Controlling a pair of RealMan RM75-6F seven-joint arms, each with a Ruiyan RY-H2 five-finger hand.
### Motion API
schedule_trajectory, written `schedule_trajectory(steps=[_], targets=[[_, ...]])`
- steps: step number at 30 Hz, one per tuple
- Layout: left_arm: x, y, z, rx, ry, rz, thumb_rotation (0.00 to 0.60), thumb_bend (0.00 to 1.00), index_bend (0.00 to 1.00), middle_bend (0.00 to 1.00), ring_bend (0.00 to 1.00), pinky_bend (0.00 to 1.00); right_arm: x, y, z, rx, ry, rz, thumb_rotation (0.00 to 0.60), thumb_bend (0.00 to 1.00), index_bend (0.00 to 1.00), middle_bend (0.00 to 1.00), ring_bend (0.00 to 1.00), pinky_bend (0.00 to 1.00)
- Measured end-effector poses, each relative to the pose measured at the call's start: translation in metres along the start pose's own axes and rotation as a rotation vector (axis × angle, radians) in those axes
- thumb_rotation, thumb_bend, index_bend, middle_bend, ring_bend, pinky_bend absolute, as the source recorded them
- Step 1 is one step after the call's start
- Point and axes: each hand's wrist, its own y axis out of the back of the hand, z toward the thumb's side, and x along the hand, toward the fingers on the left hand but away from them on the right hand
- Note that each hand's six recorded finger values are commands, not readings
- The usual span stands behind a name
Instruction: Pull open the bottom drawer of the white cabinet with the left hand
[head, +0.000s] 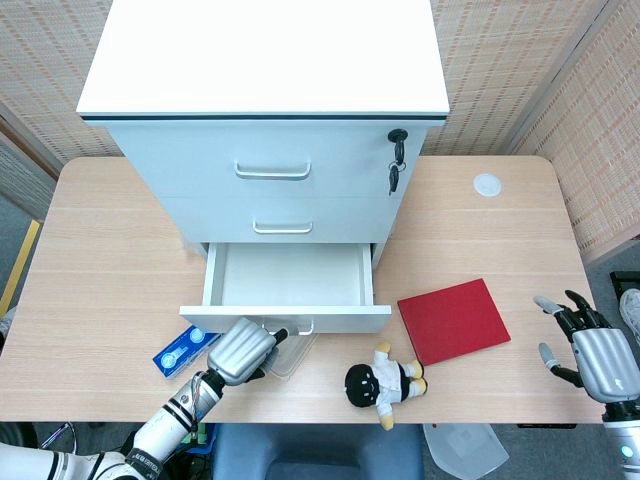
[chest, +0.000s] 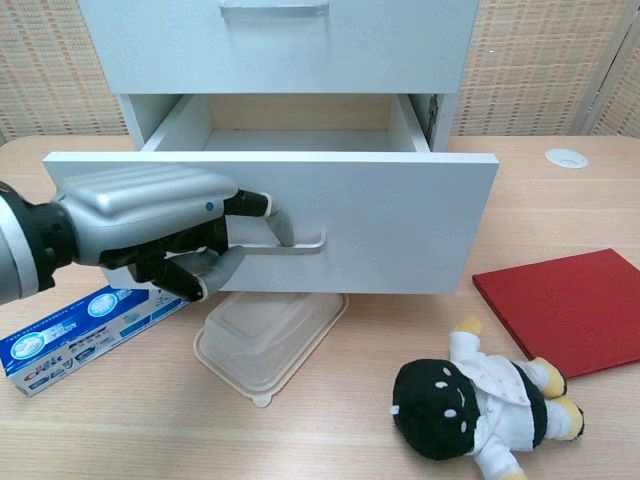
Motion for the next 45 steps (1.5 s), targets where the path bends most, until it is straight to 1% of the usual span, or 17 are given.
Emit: schedule_trajectory(steps=[11,17,20,23,27,30,33,36,38,41,44,45], targets=[[-0.009,0.000,0.008,0.005,-0.026,-0.007,0.600,0.66,0.24,0.92,0.99,1.00,0.000,0.000,0.000,0.000,0.000,-0.002,0.600,0.35,0.19,0.30,0.18,0.26],[-0.011,0.005,0.008,0.007,-0.027,0.012,0.600,0.66,0.24,0.91,0.98,1.00,0.001,0.000,0.001,0.000,0.001,-0.002,0.600,0.35,0.19,0.30,0.18,0.26],[-0.014,0.009,0.007,0.005,-0.031,0.035,0.600,0.66,0.27,0.88,0.96,1.00,0.001,0.001,0.001,0.000,0.001,-0.002,0.600,0.35,0.19,0.30,0.18,0.26],[-0.019,0.015,0.005,0.003,-0.033,0.076,0.600,0.66,0.31,0.85,0.93,1.00,0.001,0.001,0.000,0.000,-0.001,-0.003,0.600,0.35,0.19,0.30,0.18,0.26],[-0.030,0.022,-0.002,0.004,-0.032,0.163,0.600,0.66,0.41,0.82,0.87,1.00,0.001,0.002,-0.001,-0.003,-0.003,-0.006,0.600,0.35,0.19,0.30,0.18,0.26],[-0.043,0.024,-0.011,-0.010,-0.026,0.217,0.600,0.66,0.50,0.81,0.86,1.00,0.000,0.001,0.001,-0.005,0.003,-0.008,0.600,0.35,0.19,0.30,0.18,0.26],[-0.058,0.026,-0.025,-0.011,0.005,0.263,0.600,0.66,0.58,0.81,0.85,0.99,-0.001,0.001,0.003,-0.009,0.010,-0.010,0.600,0.35,0.19,0.30,0.18,0.26],[-0.072,0.026,-0.043,-0.027,0.059,0.289,0.600,0.66,0.62,0.81,0.84,0.99,-0.002,0.001,0.004,-0.011,0.011,-0.010,0.600,0.35,0.19,0.30,0.18,0.26],[-0.080,0.026,-0.054,-0.037,0.096,0.302,0.600,0.66,0.63,0.81,0.83,0.98,-0.003,0.001,0.004,-0.012,0.012,-0.011,0.600,0.35,0.19,0.30,0.18,0.26],[-0.092,0.026,-0.071,-0.053,0.142,0.314,0.600,0.66,0.64,0.80,0.79,0.92,-0.004,0.002,0.005,-0.013,0.015,-0.013,0.600,0.35,0.19,0.30,0.18,0.26],[-0.108,0.024,-0.093,-0.066,0.214,0.331,0.600,0.66,0.63,0.79,0.77,0.90,-0.004,0.001,0.005,-0.014,0.017,-0.009,0.600,0.35,0.19,0.30,0.18,0.26],[-0.116,0.022,-0.104,-0.066,0.253,0.334,0.600,0.66,0.61,0.78,0.76,0.88,-0.005,0.000,0.006,-0.014,0.018,-0.006,0.600,0.35,0.19,0.30,0.18,0.26]])
